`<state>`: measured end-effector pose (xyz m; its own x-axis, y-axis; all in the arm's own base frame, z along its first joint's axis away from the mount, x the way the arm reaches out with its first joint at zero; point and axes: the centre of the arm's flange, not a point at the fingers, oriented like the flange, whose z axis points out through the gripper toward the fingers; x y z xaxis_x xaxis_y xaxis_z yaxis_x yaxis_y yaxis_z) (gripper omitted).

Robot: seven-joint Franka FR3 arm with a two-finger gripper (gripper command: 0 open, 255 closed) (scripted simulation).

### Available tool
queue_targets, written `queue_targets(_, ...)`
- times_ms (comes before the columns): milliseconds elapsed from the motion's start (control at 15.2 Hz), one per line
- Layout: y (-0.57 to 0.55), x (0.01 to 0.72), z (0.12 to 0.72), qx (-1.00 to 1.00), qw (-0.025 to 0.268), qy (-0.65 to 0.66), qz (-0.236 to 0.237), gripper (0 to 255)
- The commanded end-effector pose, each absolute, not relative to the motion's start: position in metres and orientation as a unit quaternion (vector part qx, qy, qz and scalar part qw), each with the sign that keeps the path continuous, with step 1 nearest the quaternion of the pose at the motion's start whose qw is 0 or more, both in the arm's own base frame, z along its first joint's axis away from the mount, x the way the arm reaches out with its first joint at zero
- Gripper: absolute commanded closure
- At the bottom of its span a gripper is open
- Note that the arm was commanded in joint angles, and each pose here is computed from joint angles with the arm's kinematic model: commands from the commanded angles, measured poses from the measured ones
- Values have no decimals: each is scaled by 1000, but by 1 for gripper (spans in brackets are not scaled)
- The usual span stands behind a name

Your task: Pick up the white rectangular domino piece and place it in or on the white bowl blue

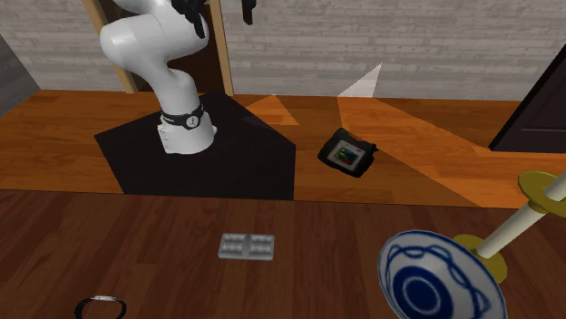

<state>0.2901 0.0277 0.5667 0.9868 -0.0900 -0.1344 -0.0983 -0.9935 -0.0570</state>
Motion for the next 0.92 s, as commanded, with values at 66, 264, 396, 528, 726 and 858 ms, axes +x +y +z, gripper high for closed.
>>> queue_targets(66, 21, 294, 557, -997, 30, 33, 64, 0)
queue_targets(264, 3, 306, 526, -998, 25, -10, 57, 0)
queue_targets(396, -9, 316, 506, -998, 22, -39, 53, 0)
queue_targets(528, -20, 326, 487, -996, 18, -67, 48, 0)
queue_targets(726, -36, 343, 457, -993, 13, -110, 41, 0)
queue_targets(858, -46, 355, 438, -990, 10, -139, 37, 0)
